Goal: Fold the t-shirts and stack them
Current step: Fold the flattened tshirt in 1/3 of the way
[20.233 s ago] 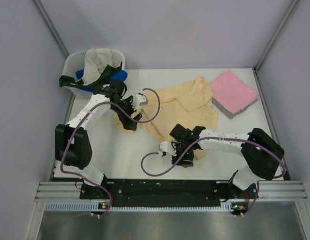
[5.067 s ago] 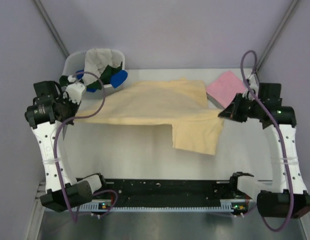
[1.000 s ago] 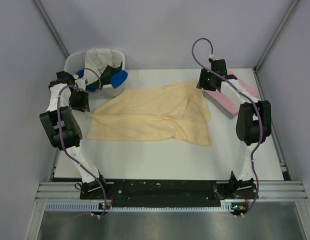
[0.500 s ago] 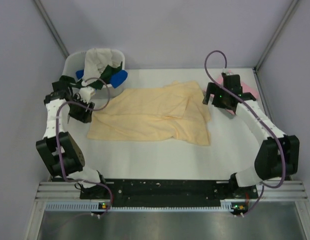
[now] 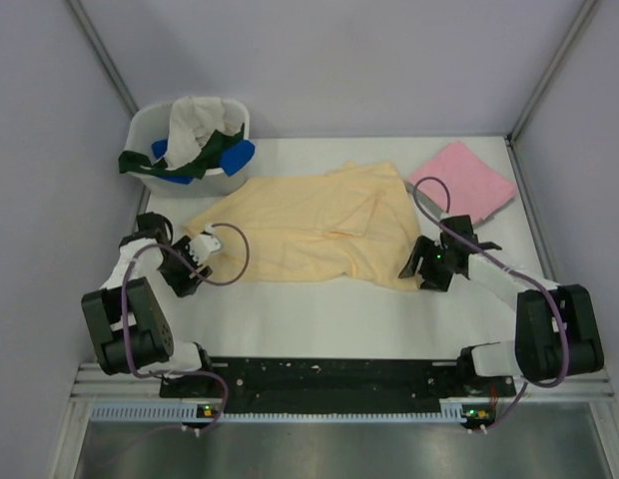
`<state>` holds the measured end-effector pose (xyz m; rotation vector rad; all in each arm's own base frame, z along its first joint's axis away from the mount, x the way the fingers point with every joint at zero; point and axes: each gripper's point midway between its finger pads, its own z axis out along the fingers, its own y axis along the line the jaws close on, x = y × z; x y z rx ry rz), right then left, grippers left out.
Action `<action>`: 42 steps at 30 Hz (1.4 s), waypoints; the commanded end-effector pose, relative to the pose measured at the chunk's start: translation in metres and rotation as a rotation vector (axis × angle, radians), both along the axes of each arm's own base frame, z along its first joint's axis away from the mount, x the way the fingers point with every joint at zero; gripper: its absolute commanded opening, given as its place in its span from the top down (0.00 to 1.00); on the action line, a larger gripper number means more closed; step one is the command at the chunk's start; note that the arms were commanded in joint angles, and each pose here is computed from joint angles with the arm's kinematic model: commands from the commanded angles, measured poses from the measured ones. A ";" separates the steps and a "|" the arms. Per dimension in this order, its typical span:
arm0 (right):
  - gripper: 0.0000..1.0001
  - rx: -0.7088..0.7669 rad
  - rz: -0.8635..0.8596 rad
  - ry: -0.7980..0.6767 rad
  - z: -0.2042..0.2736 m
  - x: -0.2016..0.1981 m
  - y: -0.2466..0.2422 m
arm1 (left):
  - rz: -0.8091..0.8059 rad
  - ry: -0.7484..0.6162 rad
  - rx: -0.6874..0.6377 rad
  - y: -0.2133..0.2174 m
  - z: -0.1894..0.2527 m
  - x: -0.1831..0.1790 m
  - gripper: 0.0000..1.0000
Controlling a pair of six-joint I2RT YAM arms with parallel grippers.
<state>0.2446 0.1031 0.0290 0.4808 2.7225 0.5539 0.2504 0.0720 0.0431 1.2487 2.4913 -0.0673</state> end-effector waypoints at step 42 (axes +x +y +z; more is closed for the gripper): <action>1.00 -0.053 0.083 -0.016 0.129 -0.016 -0.045 | 0.228 0.083 0.341 0.052 0.146 -0.050 1.00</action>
